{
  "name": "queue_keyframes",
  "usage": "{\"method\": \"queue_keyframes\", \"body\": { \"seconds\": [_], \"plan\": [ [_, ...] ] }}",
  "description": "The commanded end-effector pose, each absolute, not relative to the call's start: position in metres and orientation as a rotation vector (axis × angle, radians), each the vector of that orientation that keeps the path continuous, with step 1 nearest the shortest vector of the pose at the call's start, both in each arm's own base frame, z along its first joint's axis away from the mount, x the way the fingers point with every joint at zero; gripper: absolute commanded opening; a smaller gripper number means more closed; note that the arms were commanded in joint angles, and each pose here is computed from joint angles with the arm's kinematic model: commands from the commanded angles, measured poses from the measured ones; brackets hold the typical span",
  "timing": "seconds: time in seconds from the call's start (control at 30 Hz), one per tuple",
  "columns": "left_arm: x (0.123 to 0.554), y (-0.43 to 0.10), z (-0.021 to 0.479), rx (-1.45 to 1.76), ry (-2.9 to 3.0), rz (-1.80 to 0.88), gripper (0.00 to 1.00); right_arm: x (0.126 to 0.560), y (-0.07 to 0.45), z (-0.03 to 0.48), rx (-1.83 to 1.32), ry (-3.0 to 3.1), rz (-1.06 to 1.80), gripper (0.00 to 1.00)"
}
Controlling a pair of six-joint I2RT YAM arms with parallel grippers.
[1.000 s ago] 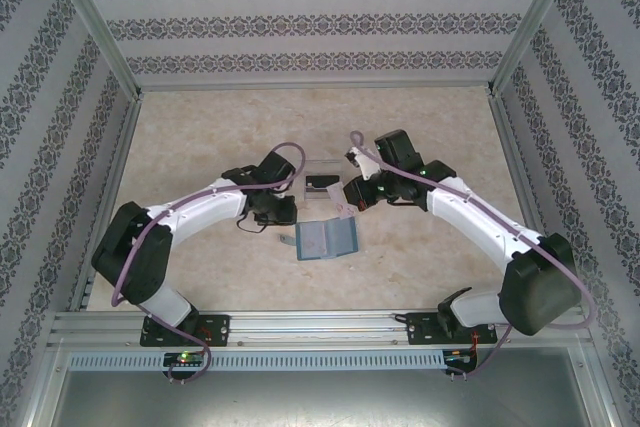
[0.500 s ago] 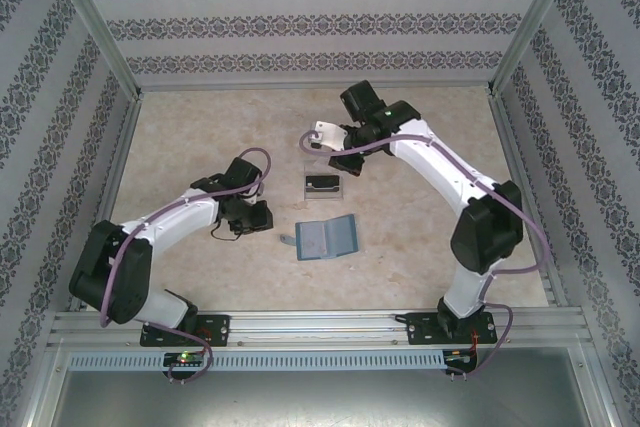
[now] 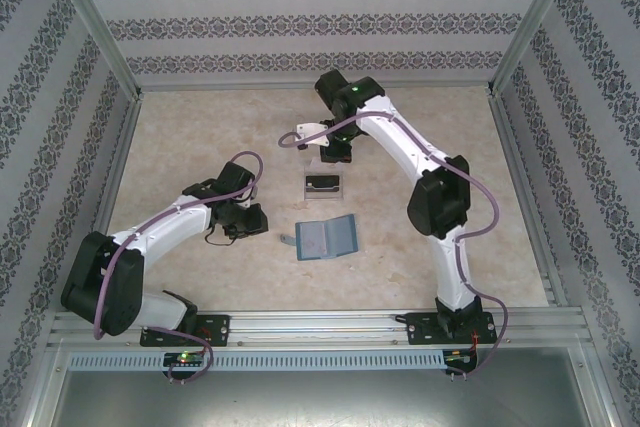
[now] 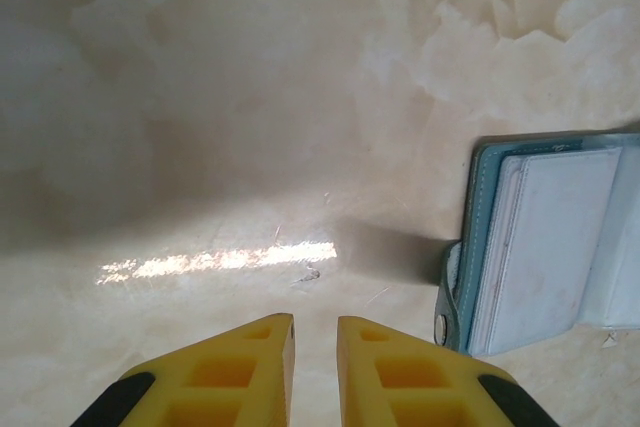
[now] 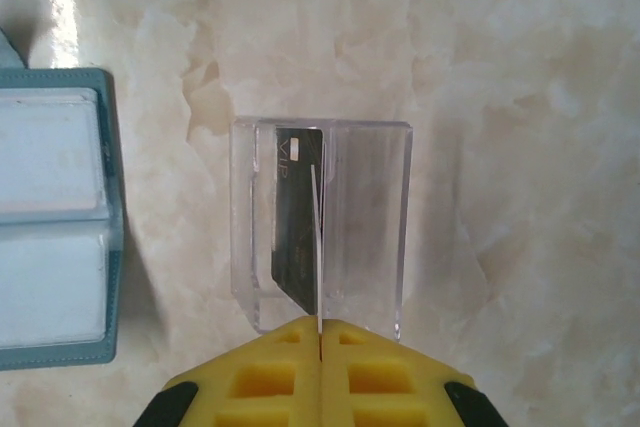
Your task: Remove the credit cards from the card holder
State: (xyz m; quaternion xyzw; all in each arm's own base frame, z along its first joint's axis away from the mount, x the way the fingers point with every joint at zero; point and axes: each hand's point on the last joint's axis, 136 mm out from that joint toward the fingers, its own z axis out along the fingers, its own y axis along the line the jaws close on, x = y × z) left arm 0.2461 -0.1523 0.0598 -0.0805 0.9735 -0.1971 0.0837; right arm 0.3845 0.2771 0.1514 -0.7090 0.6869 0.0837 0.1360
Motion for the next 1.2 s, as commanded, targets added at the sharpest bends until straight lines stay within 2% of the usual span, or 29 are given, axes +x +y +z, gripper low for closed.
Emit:
{"method": "queue_keyframes", "body": {
  "seconds": [0.0,0.43,1.17],
  "plan": [
    [0.245,-0.149,0.06,-0.267,2.905,-0.597,0.19,0.382,0.276,0.142,-2.131,1.995,0.233,0.0],
    [0.248,-0.15,0.059,-0.266,2.916,-0.589,0.19,0.404,0.285,0.113,-2.117,2.06,0.208,0.0],
    [0.249,-0.151,0.059,-0.252,2.922,-0.592,0.19,0.386,0.292,0.083,-2.15,2.188,0.281,0.0]
  ]
}}
